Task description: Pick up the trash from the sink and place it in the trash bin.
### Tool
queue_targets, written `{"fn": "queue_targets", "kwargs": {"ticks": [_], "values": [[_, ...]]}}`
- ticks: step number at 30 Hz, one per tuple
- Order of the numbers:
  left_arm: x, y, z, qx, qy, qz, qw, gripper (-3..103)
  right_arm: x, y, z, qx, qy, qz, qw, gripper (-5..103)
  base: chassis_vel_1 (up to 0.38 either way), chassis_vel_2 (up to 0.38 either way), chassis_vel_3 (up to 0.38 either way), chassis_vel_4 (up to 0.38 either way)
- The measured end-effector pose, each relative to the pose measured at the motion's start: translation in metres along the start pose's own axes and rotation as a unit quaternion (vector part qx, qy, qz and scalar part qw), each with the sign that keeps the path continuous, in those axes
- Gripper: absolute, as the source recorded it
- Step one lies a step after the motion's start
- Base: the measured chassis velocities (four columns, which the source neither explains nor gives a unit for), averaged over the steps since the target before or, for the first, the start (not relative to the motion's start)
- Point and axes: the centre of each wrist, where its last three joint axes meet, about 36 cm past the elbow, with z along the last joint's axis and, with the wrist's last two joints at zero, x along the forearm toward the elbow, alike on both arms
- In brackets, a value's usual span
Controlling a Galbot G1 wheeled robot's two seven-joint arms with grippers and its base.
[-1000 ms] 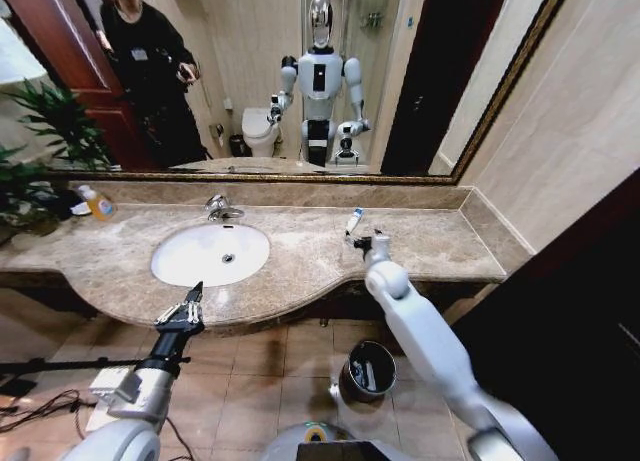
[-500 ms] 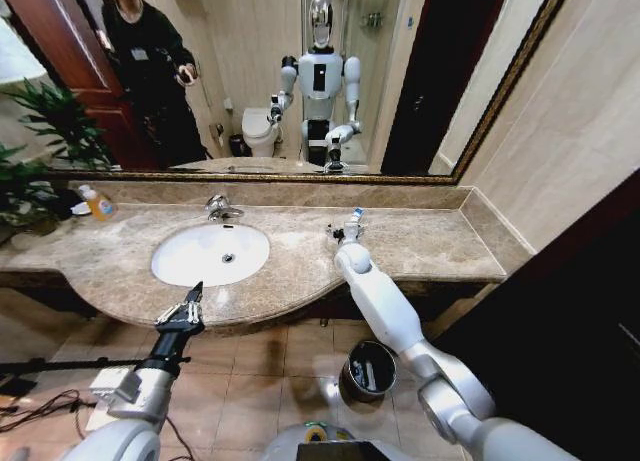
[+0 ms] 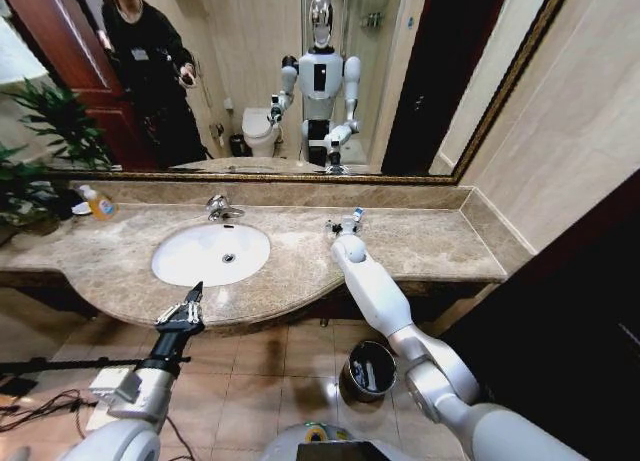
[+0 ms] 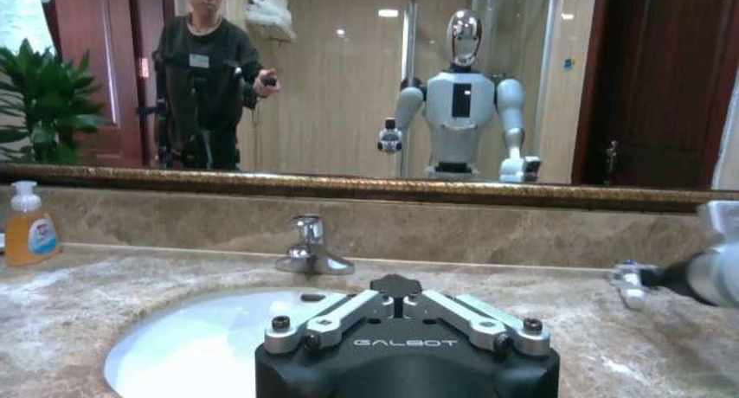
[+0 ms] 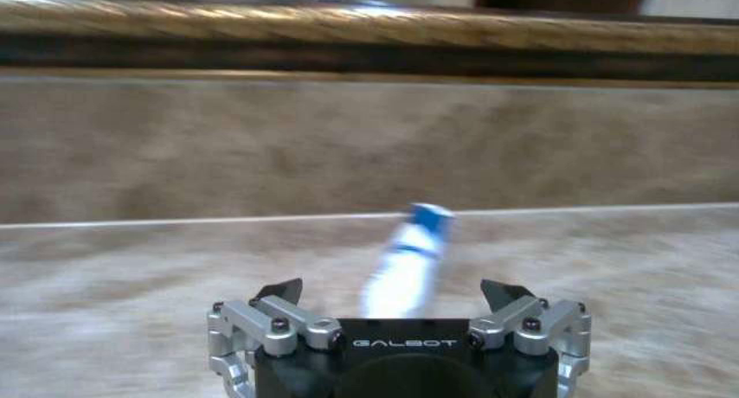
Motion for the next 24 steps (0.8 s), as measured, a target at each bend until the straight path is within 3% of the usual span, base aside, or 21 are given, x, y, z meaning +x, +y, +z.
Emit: {"fn": "queue_targets", "kwargs": {"ticks": [3, 8, 15, 24], "values": [[0.0, 0.0, 0.0, 0.0, 0.0, 0.0, 1.0, 0, -0.006, -0.017, 0.002, -0.001, -0.001, 0.016, 1.0, 100, 0.0, 0.0, 0.0, 0.0], [0.0, 0.0, 0.0, 0.0, 0.0, 0.0, 1.0, 0, -0.005, -0.016, -0.002, -0.009, -0.002, 0.009, 1.0, 100, 0.0, 0.0, 0.0, 0.0], [0.0, 0.0, 0.0, 0.0, 0.0, 0.0, 1.0, 0, 0.006, 0.007, -0.009, -0.023, -0.006, -0.023, 0.999, 100, 0.0, 0.0, 0.0, 0.0], [0.0, 0.0, 0.0, 0.0, 0.0, 0.0, 1.0, 0, -0.007, 0.022, -0.007, -0.027, 0.009, -0.026, 0.999, 100, 0.0, 0.0, 0.0, 0.0]]}}
